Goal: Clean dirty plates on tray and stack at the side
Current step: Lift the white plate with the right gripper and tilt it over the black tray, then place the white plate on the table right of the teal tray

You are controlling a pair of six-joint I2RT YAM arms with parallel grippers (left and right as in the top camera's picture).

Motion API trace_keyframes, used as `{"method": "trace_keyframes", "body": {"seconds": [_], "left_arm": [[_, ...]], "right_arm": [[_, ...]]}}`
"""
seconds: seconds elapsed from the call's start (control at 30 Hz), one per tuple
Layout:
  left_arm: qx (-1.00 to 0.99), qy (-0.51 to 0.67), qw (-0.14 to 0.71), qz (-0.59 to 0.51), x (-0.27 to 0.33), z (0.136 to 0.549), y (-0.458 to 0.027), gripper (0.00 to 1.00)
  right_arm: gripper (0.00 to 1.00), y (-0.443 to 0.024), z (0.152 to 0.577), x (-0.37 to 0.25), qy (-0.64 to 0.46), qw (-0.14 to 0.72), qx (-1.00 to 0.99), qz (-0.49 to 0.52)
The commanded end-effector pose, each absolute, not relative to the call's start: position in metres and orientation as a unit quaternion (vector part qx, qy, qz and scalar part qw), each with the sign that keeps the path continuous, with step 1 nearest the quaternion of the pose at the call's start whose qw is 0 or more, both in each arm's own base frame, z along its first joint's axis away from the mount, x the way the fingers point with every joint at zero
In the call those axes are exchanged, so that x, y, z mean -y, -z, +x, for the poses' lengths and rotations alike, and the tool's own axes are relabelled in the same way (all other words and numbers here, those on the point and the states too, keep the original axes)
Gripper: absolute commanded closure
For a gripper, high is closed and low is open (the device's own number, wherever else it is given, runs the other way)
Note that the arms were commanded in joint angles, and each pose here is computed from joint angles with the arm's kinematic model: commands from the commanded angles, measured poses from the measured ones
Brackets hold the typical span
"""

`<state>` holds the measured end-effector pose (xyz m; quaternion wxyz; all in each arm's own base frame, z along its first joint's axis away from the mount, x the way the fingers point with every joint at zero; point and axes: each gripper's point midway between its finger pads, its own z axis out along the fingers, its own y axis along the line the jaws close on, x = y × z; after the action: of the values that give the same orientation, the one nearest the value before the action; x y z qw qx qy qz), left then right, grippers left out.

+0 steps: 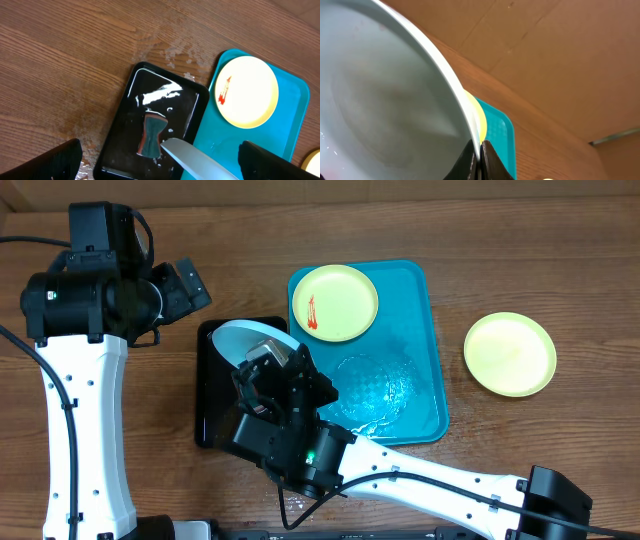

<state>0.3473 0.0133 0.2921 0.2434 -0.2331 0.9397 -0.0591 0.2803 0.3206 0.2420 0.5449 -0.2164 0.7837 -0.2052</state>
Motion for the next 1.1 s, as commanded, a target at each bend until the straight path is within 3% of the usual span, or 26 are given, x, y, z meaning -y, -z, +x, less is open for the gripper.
{"method": "trace_keyframes", "body": {"seconds": [0.0,0.23,0.37,0.5,0.6,0.8,0.9,1.07], "left_arm": [[-0.938,0.053,0.247,-0.236,-0.017,0.350,-0.293,0.00],[-0.938,0.052,0.247,-0.236,-0.017,0.350,-0.293,0.00],[-0.938,0.052,0.247,-0.236,-0.017,0.350,-0.293,0.00],[-0.938,0.053,0.247,-0.236,-0.017,0.350,-0.293,0.00],[-0.938,0.052,0.247,-0.236,-0.017,0.350,-0.293,0.00],[-0.938,0.053,0.247,-0.236,-0.017,0.350,-0.293,0.00],[-0.938,0.052,0.247,-0.236,-0.017,0.350,-0.293,0.00],[-0.938,0.052,0.246,-0.236,-0.017,0.350,-0.293,0.00]], "right_arm": [[0.96,-0.248,0.286,-0.321,0.156,0.553,-0.802,-0.162],[0.96,-0.205,0.328,-0.311,-0.012,0.427,-0.901,-0.081],[0.96,-0.220,0.354,-0.282,-0.131,0.339,-0.931,-0.036],[0.96,-0.252,0.387,-0.199,-0.182,0.314,-0.930,0.057],[0.96,-0.248,0.403,-0.113,-0.166,0.293,-0.929,0.152],[0.96,-0.185,0.377,0.060,-0.072,0.194,-0.915,0.346],[0.96,-0.148,0.354,0.108,-0.052,0.145,-0.899,0.410],[0.96,-0.091,0.317,0.136,-0.058,0.066,-0.879,0.468]]}}
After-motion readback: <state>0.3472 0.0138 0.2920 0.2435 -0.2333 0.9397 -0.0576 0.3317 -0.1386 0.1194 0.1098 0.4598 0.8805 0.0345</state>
